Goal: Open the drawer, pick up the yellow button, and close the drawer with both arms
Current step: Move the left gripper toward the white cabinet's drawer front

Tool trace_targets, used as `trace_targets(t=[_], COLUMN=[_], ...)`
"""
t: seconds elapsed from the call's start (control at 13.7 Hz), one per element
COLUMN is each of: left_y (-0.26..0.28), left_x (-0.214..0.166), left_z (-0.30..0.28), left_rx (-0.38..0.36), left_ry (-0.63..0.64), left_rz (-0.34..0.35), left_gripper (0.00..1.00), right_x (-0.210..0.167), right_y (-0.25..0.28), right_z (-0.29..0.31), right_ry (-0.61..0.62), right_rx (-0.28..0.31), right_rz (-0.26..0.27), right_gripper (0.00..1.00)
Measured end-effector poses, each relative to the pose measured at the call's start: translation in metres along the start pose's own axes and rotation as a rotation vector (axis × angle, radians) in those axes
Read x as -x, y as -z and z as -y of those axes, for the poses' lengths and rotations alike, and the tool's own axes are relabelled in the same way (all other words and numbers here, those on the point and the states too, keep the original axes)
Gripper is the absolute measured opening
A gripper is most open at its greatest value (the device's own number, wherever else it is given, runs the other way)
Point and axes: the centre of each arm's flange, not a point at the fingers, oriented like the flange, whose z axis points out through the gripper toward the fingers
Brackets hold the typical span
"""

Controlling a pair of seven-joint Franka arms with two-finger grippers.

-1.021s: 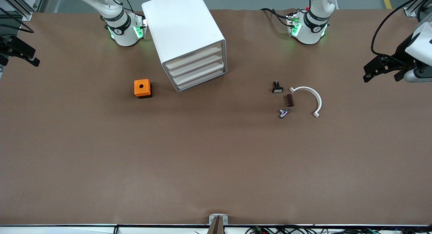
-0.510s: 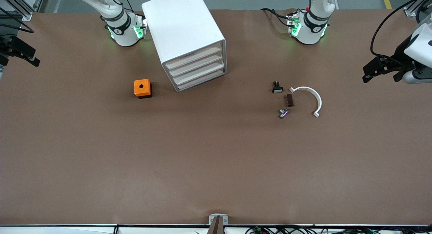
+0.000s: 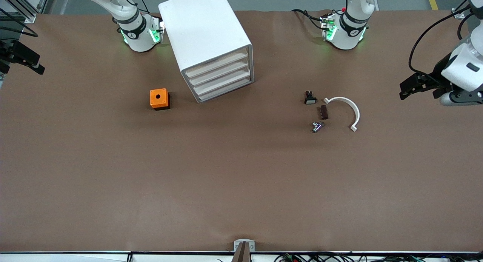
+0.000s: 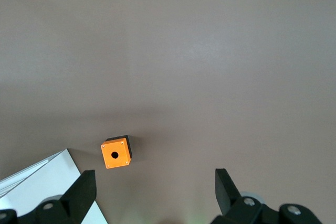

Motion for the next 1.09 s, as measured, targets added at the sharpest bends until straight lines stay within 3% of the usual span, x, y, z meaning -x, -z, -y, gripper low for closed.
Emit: trace_targets(t=[0.36,0.66,1.09], left_y=[-0.052,-0.1,-0.142], left_x=[-0.014,-0.018,-0.019], left_z=[-0.035,-0.105,-0.159], left_rx=[0.093,0.158,0.405], left_ry=[-0.106,-0.207,-0.26], left_rz=[0.126,0.223,0.329], left_gripper=[1.0,1.0,1.0], right_x=[0.0,0.0,0.0], right_y=[0.0,0.0,0.001], right_z=[0.0,0.0,0.0], right_ry=[0.0,0.0,0.0], right_rx=[0.0,0.0,0.0], right_rz=[0.0,-0.001,-0.003], right_gripper=[1.0,1.0,1.0])
